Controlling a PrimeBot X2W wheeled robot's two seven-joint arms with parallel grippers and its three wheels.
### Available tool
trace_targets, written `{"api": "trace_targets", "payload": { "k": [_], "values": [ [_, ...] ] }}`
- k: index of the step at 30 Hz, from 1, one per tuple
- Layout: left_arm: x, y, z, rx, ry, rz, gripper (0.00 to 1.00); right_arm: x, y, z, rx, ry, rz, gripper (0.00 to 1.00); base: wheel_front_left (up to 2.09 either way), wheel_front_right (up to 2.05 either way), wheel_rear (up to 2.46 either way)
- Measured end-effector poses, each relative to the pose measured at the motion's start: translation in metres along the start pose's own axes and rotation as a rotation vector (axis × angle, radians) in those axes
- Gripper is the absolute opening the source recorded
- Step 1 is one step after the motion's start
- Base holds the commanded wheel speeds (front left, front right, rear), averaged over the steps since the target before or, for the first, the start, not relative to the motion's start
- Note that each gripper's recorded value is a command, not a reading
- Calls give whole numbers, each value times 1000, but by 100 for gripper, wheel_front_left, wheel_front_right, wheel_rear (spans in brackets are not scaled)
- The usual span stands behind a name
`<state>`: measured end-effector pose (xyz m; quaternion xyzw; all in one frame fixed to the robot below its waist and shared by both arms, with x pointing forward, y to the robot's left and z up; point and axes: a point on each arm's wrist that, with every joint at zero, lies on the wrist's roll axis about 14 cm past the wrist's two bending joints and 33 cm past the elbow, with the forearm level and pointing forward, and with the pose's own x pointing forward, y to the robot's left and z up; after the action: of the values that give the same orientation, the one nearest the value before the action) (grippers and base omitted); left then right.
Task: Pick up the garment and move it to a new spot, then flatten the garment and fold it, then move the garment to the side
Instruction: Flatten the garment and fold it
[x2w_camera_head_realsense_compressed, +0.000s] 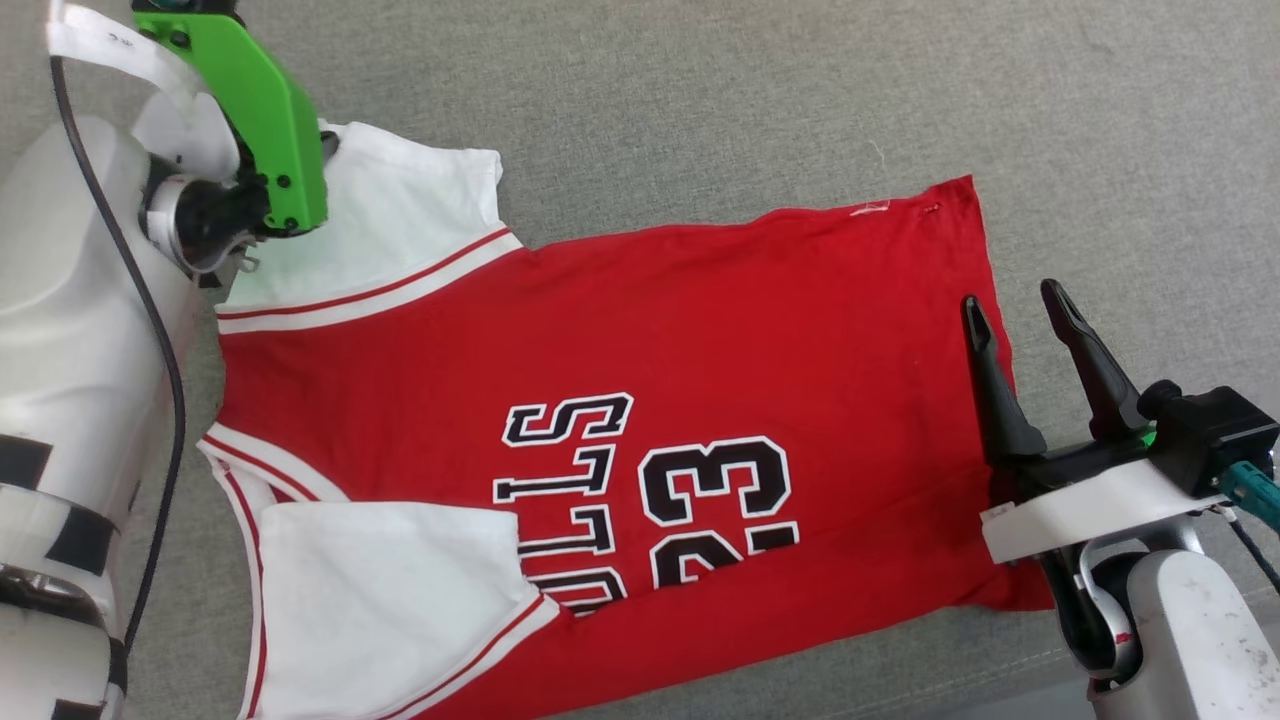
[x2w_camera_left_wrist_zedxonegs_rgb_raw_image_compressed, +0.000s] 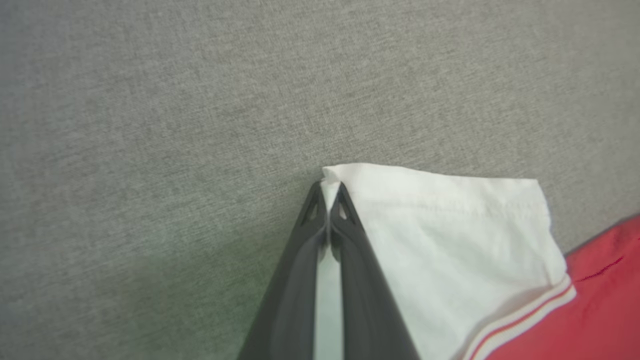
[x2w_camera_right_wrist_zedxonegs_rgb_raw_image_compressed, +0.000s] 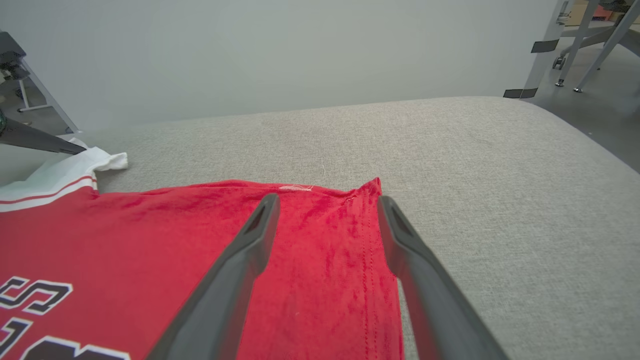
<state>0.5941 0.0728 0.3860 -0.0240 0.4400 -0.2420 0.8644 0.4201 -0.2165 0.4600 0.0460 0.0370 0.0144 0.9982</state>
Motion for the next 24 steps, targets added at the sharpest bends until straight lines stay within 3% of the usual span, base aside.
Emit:
{"api": "trace_targets", "payload": {
  "k": [6,12,16,24],
  "values": [
    [-30,-19,15,-2,-121,-39,0,-4,-11,12,-59,53,15,100,0,0,0],
    [-75,-45,41,-17,-302,-128,0,-3,-27,10,-110,233,27,100,0,0,0],
    [-118,-51,29,25,-368,-120,0,22,-23,9,-180,460,96,100,0,0,0],
    [-145,-44,1,17,-390,-80,0,54,-20,-9,-235,651,140,100,0,0,0]
  ]
}}
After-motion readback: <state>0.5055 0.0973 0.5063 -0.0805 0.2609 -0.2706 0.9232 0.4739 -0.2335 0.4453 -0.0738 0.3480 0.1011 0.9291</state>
